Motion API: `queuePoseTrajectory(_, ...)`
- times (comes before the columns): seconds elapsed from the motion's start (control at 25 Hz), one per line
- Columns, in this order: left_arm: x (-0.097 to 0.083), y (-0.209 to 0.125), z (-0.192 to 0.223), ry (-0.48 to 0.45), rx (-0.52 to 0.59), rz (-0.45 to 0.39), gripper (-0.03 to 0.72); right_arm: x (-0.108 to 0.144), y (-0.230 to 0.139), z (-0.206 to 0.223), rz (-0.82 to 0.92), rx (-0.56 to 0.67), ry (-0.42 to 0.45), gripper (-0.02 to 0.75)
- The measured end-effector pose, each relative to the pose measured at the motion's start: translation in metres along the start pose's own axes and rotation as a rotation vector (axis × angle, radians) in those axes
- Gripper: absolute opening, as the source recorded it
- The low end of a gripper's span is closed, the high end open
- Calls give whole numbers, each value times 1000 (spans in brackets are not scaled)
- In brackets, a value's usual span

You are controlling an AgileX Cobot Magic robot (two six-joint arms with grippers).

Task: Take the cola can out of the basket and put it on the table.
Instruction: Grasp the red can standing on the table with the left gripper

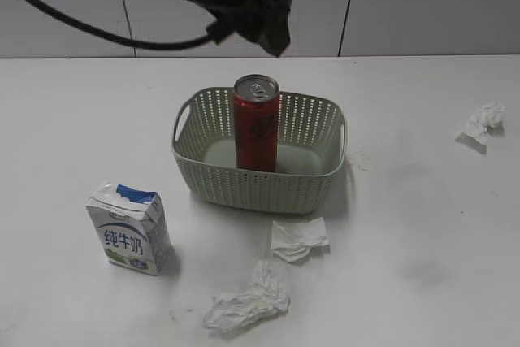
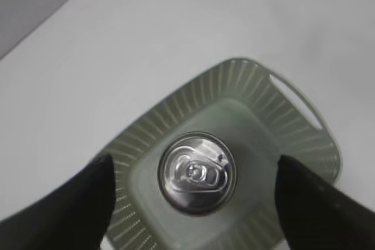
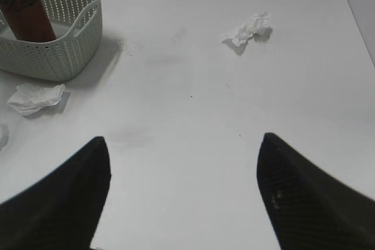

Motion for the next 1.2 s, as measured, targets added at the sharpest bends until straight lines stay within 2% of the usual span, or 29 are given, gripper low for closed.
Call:
queuePoseTrajectory(0.32, -4, -30, 80, -62, 158, -15, 655, 0, 0, 0, 0, 0, 1, 590)
queuePoseTrajectory(0.68, -5, -47, 117, -77, 212, -23, 636, 0, 0, 0, 0, 0, 1, 590)
queuePoseTrajectory(0.84, -5, -50, 119, -84, 231, -22, 526, 0, 0, 0, 0, 0, 1, 590)
queuePoseTrajectory(1.08, -7, -53, 106, -97, 276, -9, 526, 0, 0, 0, 0, 0, 1, 590)
queuePoseTrajectory(1.2, -5, -41, 86, -82, 250, 5, 526, 0, 0, 0, -1, 0, 1, 590)
Point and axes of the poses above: a point on each arm's last joint axis where the gripper is mounted, z pointing out along that axis toward the gripper, x along the wrist's bending axis when the last joint is at zero, y = z × x, the point moved 5 cm from there along z, pointing out along that axis toward the gripper, and after that the axes turned 11 degrees about z, right-handed, at the moved point
